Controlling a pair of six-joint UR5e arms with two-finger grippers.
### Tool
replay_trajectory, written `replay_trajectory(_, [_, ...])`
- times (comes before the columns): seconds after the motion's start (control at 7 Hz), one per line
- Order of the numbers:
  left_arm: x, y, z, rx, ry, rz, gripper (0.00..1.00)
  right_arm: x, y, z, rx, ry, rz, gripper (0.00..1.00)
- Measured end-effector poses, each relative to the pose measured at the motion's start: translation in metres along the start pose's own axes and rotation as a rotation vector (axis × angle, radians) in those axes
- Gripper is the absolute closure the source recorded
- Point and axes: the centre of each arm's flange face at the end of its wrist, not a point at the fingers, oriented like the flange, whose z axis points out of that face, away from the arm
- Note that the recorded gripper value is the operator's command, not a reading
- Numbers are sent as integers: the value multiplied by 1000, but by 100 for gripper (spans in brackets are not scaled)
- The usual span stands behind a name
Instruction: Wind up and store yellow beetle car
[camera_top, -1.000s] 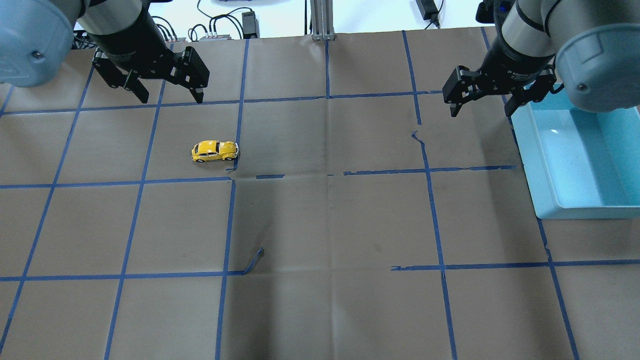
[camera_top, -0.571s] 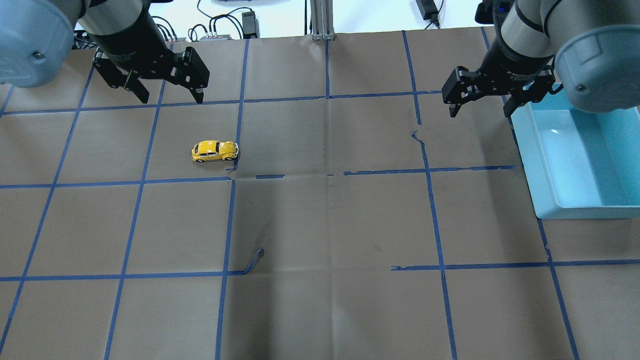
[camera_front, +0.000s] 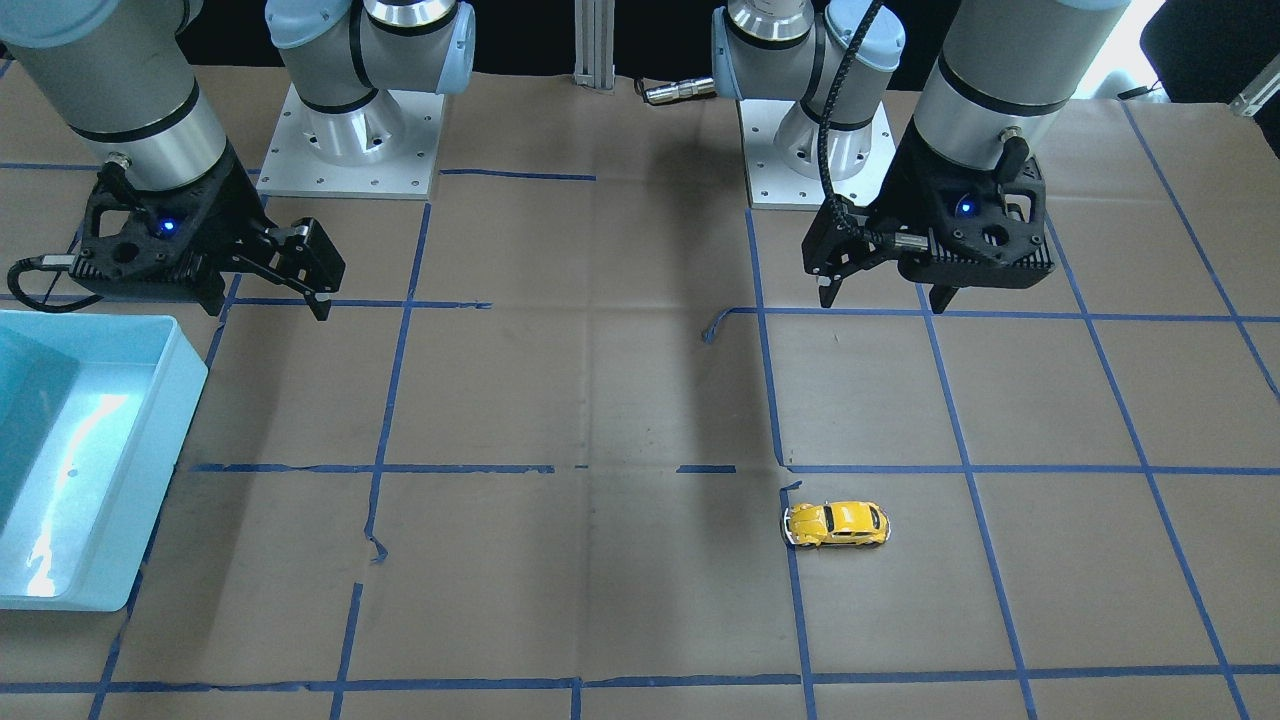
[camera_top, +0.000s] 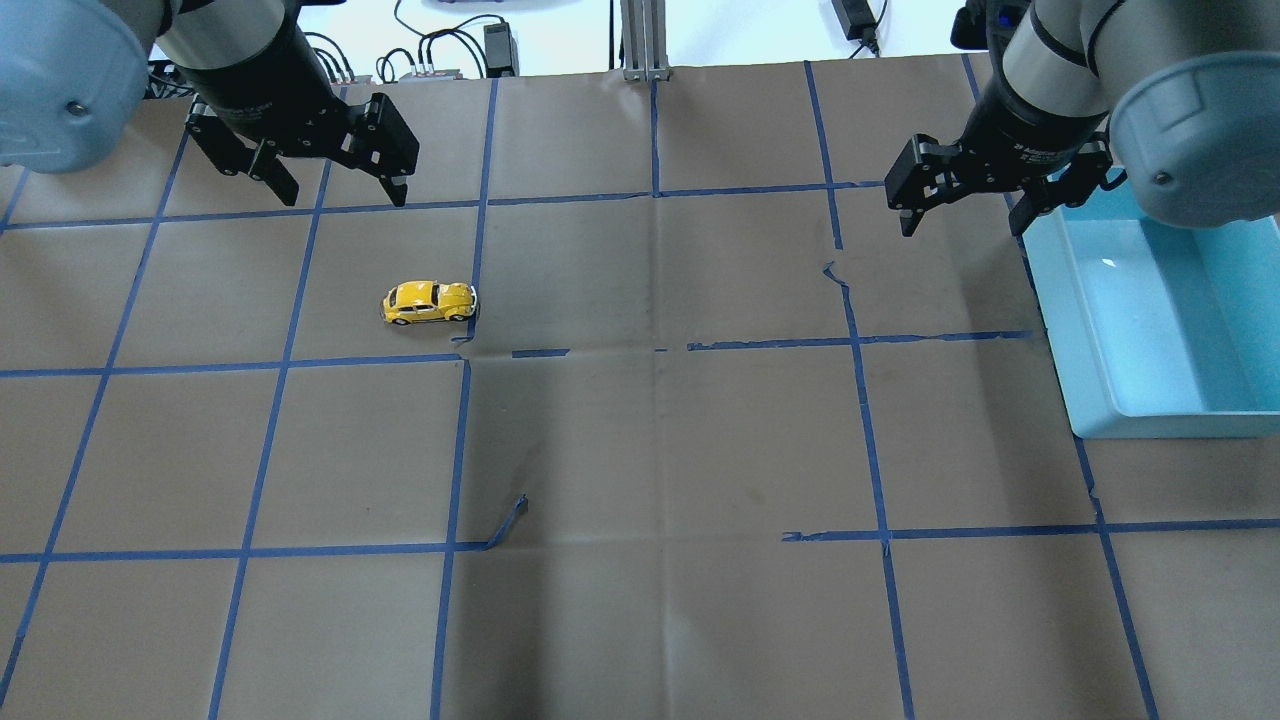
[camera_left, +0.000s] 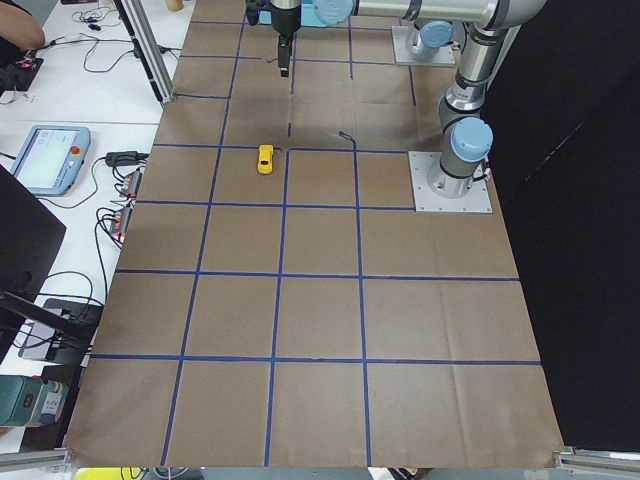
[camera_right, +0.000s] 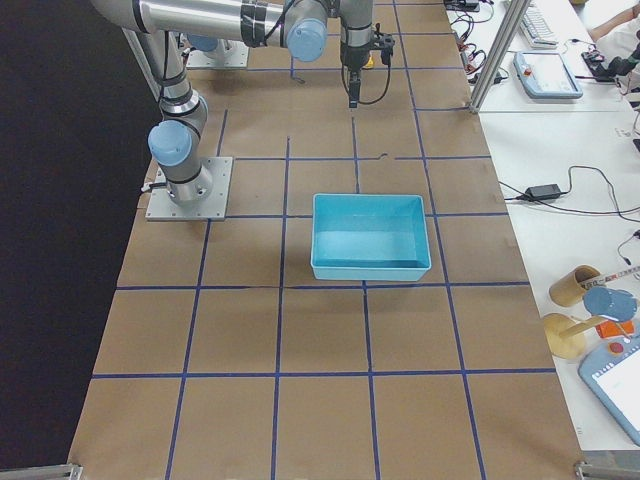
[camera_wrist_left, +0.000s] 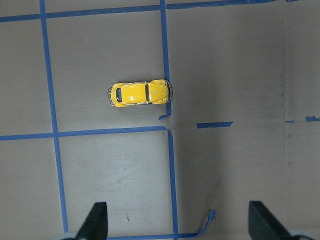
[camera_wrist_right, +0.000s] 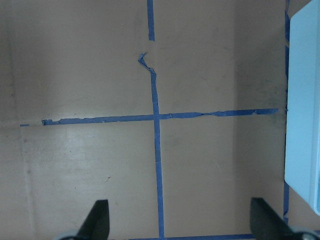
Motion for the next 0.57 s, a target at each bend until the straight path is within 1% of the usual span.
replay_trajectory(0.14, [0,0,0,1,4,22,0,0,0,0,0,0,-1,0])
replay_trajectory(0.29, [0,0,1,-1,6,74,0,-1,2,1,-2,-2,-1,0])
replay_trajectory(0.43, [0,-1,3,-5,9,161,1,-2,3,2,-6,-3,0,0])
replay_trajectory(0.57, [-1,-3,7,-12,9,277,1,-2,3,2,-5,-3,0,0])
